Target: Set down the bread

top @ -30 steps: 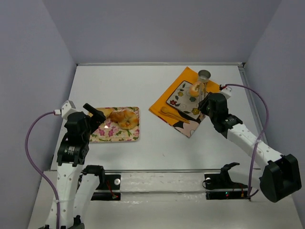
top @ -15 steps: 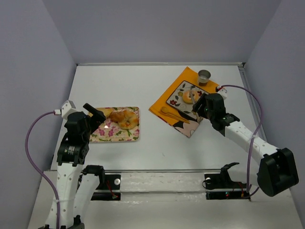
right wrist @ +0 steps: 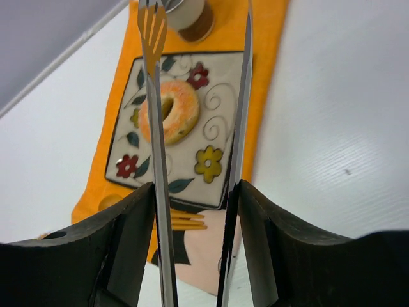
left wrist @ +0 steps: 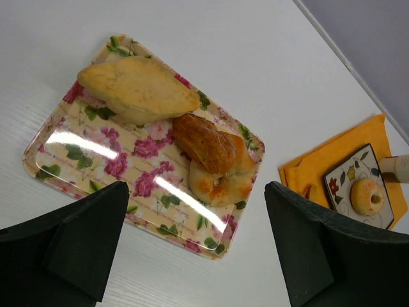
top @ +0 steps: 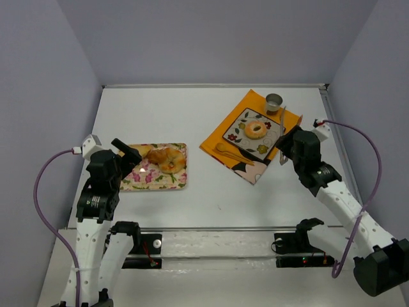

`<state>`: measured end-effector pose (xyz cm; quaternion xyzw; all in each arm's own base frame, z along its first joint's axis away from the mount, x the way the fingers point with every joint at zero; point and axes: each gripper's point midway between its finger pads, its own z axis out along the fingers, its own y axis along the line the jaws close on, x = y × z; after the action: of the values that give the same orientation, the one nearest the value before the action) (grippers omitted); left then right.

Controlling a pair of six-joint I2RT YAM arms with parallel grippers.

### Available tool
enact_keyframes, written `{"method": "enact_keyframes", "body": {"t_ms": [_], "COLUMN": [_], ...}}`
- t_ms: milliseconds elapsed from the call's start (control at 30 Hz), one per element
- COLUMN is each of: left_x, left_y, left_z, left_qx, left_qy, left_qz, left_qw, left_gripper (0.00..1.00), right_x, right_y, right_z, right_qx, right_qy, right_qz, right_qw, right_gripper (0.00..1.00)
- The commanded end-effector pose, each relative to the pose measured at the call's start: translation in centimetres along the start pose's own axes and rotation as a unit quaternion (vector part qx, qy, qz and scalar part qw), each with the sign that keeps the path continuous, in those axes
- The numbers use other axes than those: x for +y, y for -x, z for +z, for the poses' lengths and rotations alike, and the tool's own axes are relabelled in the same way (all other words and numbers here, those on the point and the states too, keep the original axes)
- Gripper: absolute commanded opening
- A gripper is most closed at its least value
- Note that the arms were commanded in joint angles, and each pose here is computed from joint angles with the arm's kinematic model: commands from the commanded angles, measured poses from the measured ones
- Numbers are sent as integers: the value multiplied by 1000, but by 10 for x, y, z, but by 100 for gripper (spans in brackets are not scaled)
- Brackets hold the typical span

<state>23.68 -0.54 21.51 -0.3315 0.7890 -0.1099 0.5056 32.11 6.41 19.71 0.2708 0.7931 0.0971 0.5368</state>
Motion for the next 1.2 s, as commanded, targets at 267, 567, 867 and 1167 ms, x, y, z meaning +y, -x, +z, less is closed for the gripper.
{"method": "enact_keyframes", "body": {"t_ms": [267,567,867,1167], "left_x": [-4,-5,-7,-7], "left_y": [2,3,4,7], "left_z": [-1,-1,2,1], "left_qx": [-2,-3,4,0], "left_qy": [-8,-9,-8,-3], "left_qz": [5,6,17,9], "left_qw": [1000,1000,1000,1000], "left_gripper": [99,99,99,99], "right_x": [-110,-117,-99,-82], "right_y": [-25,-43,-15,32], "right_z": [-1,-11,-32,-64], "right_qx": [5,49,39,-37], "right_qy": [-154,-170,-140,-80], "right_qz": [22,48,43,36], "right_qw": [988,983,988,995], "right_gripper": [64,97,100,100]}}
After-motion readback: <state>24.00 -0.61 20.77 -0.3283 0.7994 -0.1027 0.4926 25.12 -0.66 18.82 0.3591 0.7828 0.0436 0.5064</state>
